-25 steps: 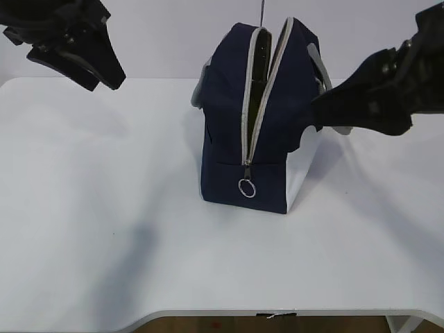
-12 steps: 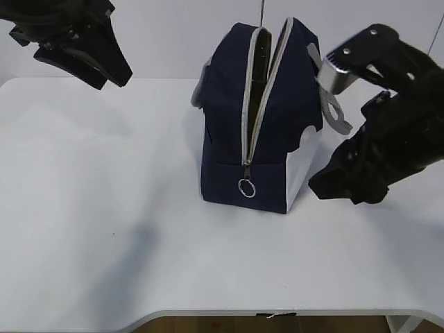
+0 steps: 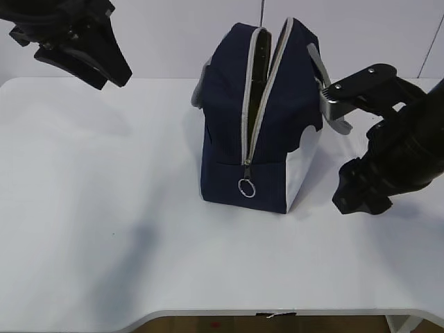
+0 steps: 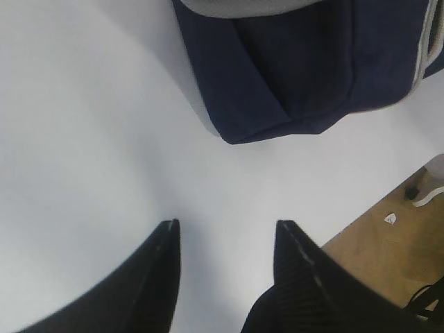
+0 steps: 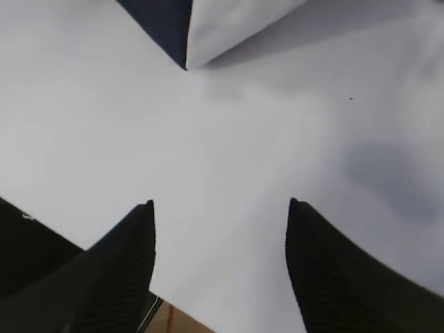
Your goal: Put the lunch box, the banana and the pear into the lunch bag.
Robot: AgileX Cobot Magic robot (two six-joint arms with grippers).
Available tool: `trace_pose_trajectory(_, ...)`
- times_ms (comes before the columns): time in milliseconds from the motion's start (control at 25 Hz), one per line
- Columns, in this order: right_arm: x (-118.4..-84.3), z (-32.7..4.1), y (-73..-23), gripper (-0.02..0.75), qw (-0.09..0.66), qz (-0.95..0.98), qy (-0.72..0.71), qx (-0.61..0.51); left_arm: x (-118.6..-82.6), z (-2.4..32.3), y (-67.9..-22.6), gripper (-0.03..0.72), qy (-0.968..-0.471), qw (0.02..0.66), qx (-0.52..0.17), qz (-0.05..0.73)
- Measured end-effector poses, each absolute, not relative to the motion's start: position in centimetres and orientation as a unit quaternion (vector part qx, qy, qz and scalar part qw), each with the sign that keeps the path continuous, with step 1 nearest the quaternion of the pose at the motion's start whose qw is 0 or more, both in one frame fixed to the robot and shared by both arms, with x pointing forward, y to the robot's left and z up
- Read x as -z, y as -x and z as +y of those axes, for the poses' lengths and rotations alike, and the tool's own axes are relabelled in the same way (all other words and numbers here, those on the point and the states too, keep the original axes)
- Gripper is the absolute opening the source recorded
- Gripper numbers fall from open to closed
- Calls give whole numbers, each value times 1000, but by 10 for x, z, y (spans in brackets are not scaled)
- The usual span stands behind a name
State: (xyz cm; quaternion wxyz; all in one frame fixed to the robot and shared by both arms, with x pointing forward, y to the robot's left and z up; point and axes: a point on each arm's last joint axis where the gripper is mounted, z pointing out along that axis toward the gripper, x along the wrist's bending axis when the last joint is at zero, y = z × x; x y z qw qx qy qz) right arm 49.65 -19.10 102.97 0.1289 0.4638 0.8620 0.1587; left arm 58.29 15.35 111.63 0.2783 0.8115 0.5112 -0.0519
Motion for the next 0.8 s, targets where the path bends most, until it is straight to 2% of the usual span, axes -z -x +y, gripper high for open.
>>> trace_pose_trajectory(160, -1029, -186, -502, 472, 159, 843, -475, -196, -1116, 154, -583, 337, -811, 278, 52, 512)
trace_pose_trajectory(440, -1000, -154, -485, 472, 203, 838, -409, -298, -1116, 154, -583, 336, -811, 278, 52, 512)
trace_pose_trajectory(800, -972, -157, -469, 472, 269, 781, -374, -422, -1116, 154, -583, 335, -811, 278, 52, 512)
